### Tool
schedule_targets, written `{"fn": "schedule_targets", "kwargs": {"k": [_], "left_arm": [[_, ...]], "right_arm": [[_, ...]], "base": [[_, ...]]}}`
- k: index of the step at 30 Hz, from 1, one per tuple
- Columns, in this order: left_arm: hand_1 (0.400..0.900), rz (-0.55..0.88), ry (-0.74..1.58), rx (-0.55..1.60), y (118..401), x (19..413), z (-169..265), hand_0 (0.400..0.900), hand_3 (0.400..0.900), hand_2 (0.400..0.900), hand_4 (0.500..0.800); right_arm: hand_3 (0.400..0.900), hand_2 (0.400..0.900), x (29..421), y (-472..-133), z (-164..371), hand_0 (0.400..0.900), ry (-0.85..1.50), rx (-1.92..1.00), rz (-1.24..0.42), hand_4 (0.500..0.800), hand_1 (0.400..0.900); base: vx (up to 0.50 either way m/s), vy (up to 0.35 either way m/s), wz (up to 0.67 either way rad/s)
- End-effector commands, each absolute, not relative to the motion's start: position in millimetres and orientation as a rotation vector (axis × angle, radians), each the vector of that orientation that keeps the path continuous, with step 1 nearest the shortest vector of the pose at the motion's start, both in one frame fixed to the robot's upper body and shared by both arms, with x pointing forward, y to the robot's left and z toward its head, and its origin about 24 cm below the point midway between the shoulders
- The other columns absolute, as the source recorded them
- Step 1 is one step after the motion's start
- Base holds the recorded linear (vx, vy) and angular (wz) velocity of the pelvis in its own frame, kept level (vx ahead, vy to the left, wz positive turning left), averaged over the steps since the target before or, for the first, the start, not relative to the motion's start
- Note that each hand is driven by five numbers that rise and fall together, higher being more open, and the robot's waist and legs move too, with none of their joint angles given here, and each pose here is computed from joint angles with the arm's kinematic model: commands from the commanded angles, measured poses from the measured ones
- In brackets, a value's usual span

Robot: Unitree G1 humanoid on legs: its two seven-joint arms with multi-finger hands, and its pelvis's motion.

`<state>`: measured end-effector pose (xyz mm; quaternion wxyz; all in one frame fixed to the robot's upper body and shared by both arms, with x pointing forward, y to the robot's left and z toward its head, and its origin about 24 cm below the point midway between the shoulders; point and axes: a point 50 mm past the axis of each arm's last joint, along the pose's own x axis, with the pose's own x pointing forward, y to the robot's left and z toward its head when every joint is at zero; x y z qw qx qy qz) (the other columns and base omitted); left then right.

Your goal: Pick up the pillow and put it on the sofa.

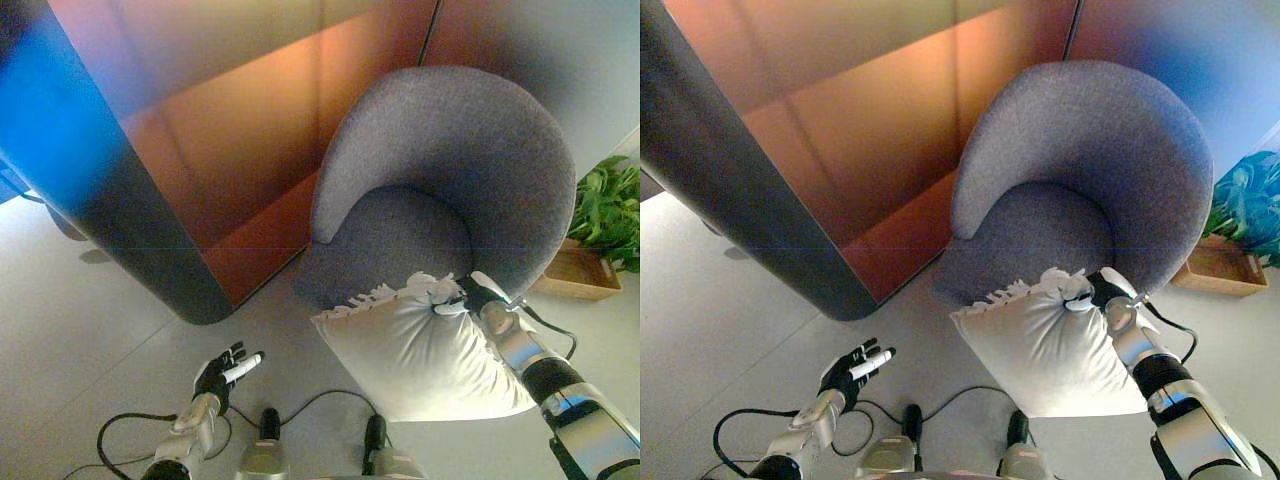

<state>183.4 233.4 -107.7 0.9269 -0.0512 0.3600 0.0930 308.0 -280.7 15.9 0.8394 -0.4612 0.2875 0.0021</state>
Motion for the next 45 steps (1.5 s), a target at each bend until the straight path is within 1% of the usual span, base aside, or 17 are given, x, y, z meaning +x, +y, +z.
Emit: {"fn": "schedule_targets", "kwargs": {"k": [1, 6, 13, 20, 23, 28, 31, 32, 33, 34, 35, 40, 45], "left_arm": [[0.9, 0.138, 0.73, -0.044, 235, 183, -109, 0.9, 0.9, 0.9, 0.8], [0.9, 0.126, 0.748, -0.03, 235, 176, -112, 0.9, 0.9, 0.9, 0.8], [0.9, 0.11, 0.78, -0.005, 241, 160, -117, 0.9, 0.9, 0.9, 0.8], [0.9, 0.063, 0.792, 0.03, 243, 152, -118, 0.9, 0.9, 0.9, 0.8], [0.9, 0.031, 0.733, 0.03, 240, 167, -109, 0.9, 0.9, 0.9, 0.8], [0.9, -0.017, 0.556, 0.005, 234, 212, -79, 0.9, 0.9, 0.9, 0.8], [0.9, -0.038, 0.486, -0.01, 228, 225, -67, 0.9, 0.9, 0.9, 0.8], [0.9, -0.042, 0.468, -0.015, 226, 229, -64, 0.9, 0.9, 0.9, 0.8], [0.9, -0.046, 0.448, -0.02, 223, 233, -60, 0.9, 0.9, 0.9, 0.8], [0.9, -0.048, 0.427, -0.028, 220, 236, -57, 0.9, 0.9, 0.9, 0.8], [0.9, -0.05, 0.412, -0.036, 218, 238, -55, 0.9, 0.9, 0.9, 0.8], [0.9, -0.051, 0.368, -0.059, 214, 246, -46, 0.9, 0.9, 0.9, 0.8], [0.9, -0.021, 0.376, -0.067, 221, 242, -47, 0.9, 0.9, 0.9, 0.8]], "right_arm": [[0.4, 0.4, 346, -316, 130, 0.4, 0.31, -1.169, -0.223, 0.5, 0.4], [0.4, 0.4, 356, -327, 166, 0.4, 0.271, -1.183, -0.283, 0.5, 0.4], [0.4, 0.4, 360, -348, 210, 0.4, 0.266, -1.18, -0.362, 0.5, 0.4], [0.4, 0.4, 360, -361, 230, 0.4, 0.322, -1.187, -0.438, 0.5, 0.4], [0.4, 0.4, 362, -362, 240, 0.4, 0.316, -1.188, -0.504, 0.5, 0.4], [0.4, 0.4, 368, -355, 270, 0.4, 0.22, -1.166, -0.611, 0.5, 0.4], [0.4, 0.4, 368, -352, 280, 0.4, 0.21, -1.19, -0.647, 0.5, 0.4], [0.482, 0.482, 368, -352, 283, 0.482, 0.211, -1.196, -0.66, 0.549, 0.482], [0.539, 0.539, 368, -352, 285, 0.539, 0.212, -1.198, -0.681, 0.584, 0.539], [0.8, 0.8, 367, -354, 288, 0.8, 0.206, -1.184, -0.711, 0.74, 0.8], [0.9, 0.9, 366, -355, 291, 0.9, 0.2, -1.172, -0.738, 0.8, 0.9], [0.9, 0.9, 363, -357, 303, 0.9, 0.172, -1.18, -0.798, 0.8, 0.9], [0.9, 0.9, 360, -362, 300, 0.9, 0.182, -1.201, -0.809, 0.8, 0.9]], "base": [[0.063, 0.001, 0.02], [0.063, -0.007, 0.03], [0.073, -0.007, 0.07], [0.091, -0.032, 0.11], [-0.075, -0.06, 0.11], [-0.308, -0.077, 0.01], [-0.189, -0.036, -0.02], [-0.18, -0.014, -0.02], [-0.143, 0.007, -0.02], [-0.131, 0.026, -0.01], [-0.112, 0.035, 0.0], [-0.081, 0.036, 0.02], [0.027, 0.024, -0.01]]}}
